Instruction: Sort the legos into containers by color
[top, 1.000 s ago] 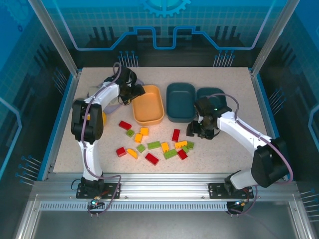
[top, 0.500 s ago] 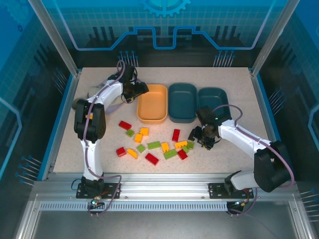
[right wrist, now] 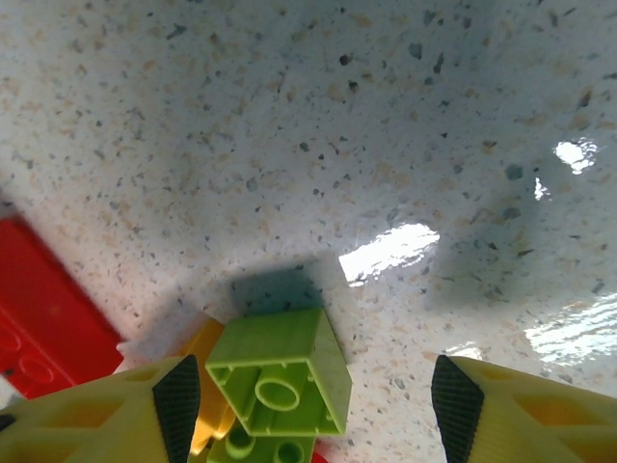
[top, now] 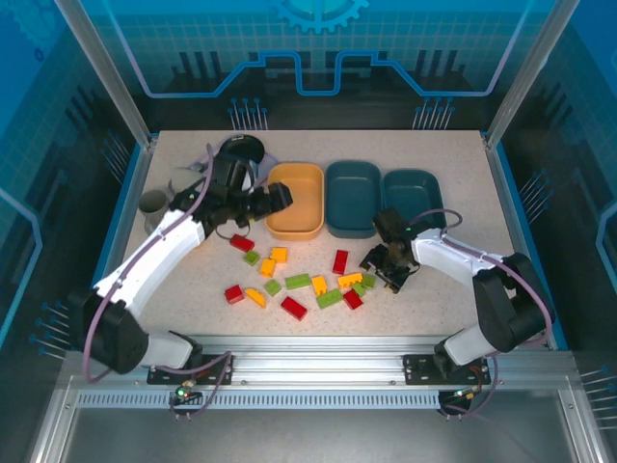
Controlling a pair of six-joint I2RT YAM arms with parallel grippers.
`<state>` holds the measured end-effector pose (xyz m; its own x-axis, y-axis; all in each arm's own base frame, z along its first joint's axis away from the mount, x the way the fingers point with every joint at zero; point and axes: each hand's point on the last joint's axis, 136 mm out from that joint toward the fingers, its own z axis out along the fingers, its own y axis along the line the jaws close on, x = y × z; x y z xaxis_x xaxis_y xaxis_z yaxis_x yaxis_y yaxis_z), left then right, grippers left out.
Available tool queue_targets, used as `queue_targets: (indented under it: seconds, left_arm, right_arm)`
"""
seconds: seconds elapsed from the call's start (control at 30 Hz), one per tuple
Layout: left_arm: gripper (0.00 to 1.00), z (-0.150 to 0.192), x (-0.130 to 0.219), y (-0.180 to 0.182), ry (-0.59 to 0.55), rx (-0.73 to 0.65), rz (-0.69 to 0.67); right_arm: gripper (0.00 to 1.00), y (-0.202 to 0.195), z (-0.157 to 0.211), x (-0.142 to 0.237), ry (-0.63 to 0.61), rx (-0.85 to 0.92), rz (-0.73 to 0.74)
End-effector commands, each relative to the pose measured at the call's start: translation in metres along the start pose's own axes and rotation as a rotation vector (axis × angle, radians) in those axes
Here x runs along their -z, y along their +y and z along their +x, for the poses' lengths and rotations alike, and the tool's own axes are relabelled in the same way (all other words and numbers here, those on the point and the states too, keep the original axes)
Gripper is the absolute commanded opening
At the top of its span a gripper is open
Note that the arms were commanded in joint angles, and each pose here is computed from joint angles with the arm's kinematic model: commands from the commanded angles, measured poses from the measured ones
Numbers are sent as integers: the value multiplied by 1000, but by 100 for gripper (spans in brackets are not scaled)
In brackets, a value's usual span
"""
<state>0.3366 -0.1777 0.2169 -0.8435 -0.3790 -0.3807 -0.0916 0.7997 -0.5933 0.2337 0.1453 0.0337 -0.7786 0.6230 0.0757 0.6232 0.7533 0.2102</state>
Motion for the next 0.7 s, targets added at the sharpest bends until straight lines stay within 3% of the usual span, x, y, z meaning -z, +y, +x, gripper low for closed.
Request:
queue_targets:
  seconds: [0.0,0.13,0.4,0.67]
  left_arm:
    - [89,32,6,13,57,54,-13]
    - [89,51,13,26,72,68,-22]
    - [89,56,21,26,78,60,-11]
    - [88,70,18,8,119,19,58]
  right_arm:
    - [68,4,8,-9,22,-23,30]
    - [66,12,15,-13,40,-12,48]
    - [61,8,24,-14,32,7,106]
    - [40,-2,20,-20,4,-1,112]
